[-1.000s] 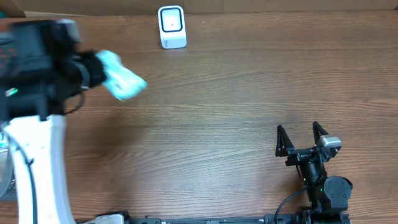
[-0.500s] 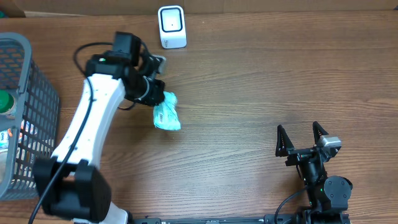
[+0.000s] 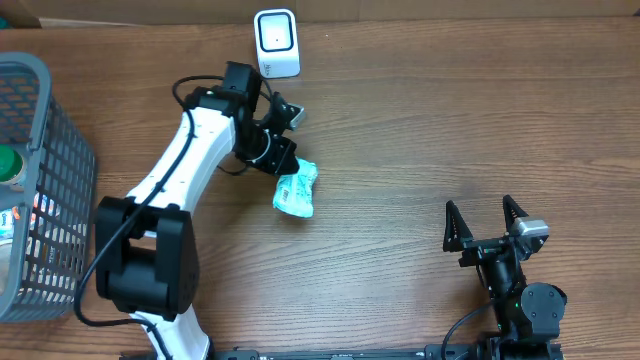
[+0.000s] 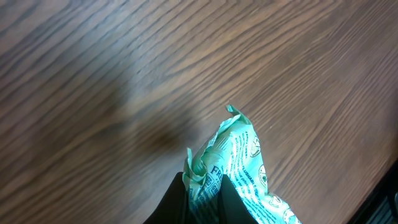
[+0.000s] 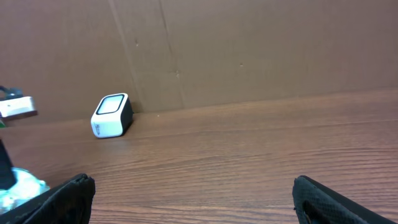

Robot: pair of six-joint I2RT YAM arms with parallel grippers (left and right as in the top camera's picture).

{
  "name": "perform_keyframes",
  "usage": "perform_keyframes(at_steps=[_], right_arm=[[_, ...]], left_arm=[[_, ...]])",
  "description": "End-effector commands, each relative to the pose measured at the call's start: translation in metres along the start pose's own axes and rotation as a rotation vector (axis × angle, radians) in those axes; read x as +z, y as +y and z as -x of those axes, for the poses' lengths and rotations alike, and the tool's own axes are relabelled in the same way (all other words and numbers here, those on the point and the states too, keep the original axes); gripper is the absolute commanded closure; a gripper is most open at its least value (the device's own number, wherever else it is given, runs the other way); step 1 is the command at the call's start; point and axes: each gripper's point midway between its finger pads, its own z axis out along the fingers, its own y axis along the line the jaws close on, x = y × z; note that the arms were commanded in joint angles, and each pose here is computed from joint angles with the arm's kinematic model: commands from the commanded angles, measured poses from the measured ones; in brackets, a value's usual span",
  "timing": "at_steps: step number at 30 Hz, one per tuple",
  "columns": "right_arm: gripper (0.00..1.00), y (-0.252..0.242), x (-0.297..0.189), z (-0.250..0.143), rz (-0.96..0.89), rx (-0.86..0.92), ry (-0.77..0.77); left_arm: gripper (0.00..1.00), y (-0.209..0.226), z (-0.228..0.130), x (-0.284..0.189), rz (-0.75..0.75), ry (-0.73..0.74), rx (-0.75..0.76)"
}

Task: Scan the item barcode
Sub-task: 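Lift the green packet out and carry it toward the scanner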

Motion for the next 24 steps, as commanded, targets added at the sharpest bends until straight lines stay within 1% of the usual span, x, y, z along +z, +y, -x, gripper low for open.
perform_keyframes(at_steps=[1, 7, 10, 15, 20, 24], right_arm=[[0.0, 0.0, 0.0, -0.002, 0.002, 0.0, -0.002], [0.0, 0.0, 0.0, -0.002, 0.002, 0.0, -0.002], [0.0, 0.0, 0.0, -0.002, 0.002, 0.0, -0.002], [0.0, 0.0, 0.0, -0.002, 0.002, 0.0, -0.002], [0.0, 0.0, 0.0, -0.002, 0.002, 0.0, -0.002], [0.0, 0.0, 0.0, -0.002, 0.002, 0.0, -0.002]], left_arm=[[0.96, -0.015, 0.007, 0.006, -0.043, -0.016, -0.033], [0.96, -0.022, 0.02, 0.014, -0.035, -0.056, -0.123], [0.96, -0.022, 0.025, 0.021, 0.0, -0.072, -0.166], [0.96, -0.03, 0.036, 0.032, 0.038, -0.113, -0.194], [0.96, -0.044, 0.052, 0.04, 0.077, -0.169, -0.192], [0.96, -0.049, 0.056, 0.045, 0.13, -0.188, -0.208]])
